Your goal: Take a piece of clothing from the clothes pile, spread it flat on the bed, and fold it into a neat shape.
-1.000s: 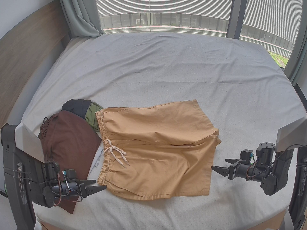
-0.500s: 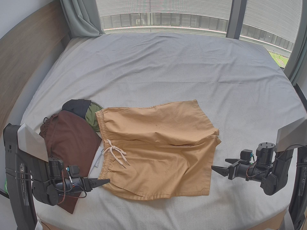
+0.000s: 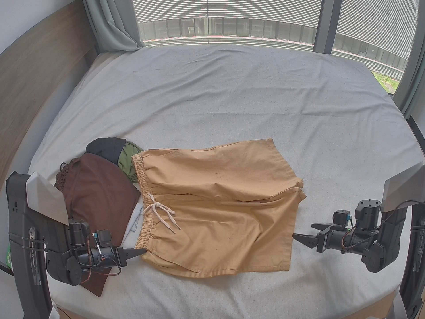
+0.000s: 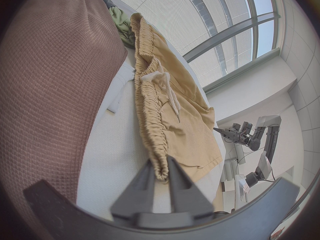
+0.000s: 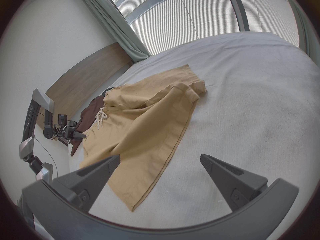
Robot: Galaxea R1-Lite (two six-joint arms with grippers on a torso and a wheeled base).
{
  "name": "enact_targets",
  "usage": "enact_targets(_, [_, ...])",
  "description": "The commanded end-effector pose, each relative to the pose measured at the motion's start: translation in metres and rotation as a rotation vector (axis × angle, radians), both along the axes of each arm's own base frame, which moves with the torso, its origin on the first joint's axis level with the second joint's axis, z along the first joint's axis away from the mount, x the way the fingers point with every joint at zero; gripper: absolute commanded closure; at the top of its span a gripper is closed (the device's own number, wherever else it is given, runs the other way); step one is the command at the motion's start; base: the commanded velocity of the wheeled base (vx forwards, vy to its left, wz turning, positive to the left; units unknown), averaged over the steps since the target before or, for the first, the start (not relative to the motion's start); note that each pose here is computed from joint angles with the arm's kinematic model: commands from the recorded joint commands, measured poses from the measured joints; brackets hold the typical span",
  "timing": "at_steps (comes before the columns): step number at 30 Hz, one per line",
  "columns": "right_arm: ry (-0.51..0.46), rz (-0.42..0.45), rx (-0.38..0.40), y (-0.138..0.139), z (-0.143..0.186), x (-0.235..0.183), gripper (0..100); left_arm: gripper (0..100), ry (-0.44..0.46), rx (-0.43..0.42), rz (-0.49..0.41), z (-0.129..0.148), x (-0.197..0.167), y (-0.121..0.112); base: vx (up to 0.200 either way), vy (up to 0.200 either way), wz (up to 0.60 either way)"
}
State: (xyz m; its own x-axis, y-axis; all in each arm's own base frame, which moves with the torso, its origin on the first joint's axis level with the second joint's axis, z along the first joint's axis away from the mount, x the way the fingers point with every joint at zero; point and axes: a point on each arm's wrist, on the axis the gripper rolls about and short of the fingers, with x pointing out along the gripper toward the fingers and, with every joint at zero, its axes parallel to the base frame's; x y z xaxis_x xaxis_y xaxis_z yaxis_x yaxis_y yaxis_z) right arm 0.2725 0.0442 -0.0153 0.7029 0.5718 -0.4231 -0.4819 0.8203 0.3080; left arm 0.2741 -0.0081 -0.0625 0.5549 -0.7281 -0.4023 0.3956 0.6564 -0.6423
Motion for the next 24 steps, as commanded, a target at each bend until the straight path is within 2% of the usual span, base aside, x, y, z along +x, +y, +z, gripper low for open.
enact_targets(1, [0.054, 0.053, 0.021, 0.001, -0.003, -0.014, 0, 100, 0.003, 0.001, -0.002, -0.002, 0.000, 0.000, 0.000, 0.000, 0.00])
enact_targets(4, [0.084, 0.094, 0.027, 0.000, -0.005, -0.023, 0, 100, 0.002, 0.001, -0.002, -0.002, 0.000, 0.000, 0.000, 0.000, 0.00])
enact_targets(13, [0.138, 0.145, 0.027, 0.002, -0.010, -0.037, 0, 100, -0.002, 0.004, -0.004, -0.001, 0.000, 0.000, 0.000, 0.000, 0.00])
enact_targets(24, [0.192, 0.179, 0.018, 0.012, -0.026, -0.037, 0, 100, -0.003, 0.004, -0.010, -0.001, 0.000, -0.002, 0.000, 0.000, 0.00])
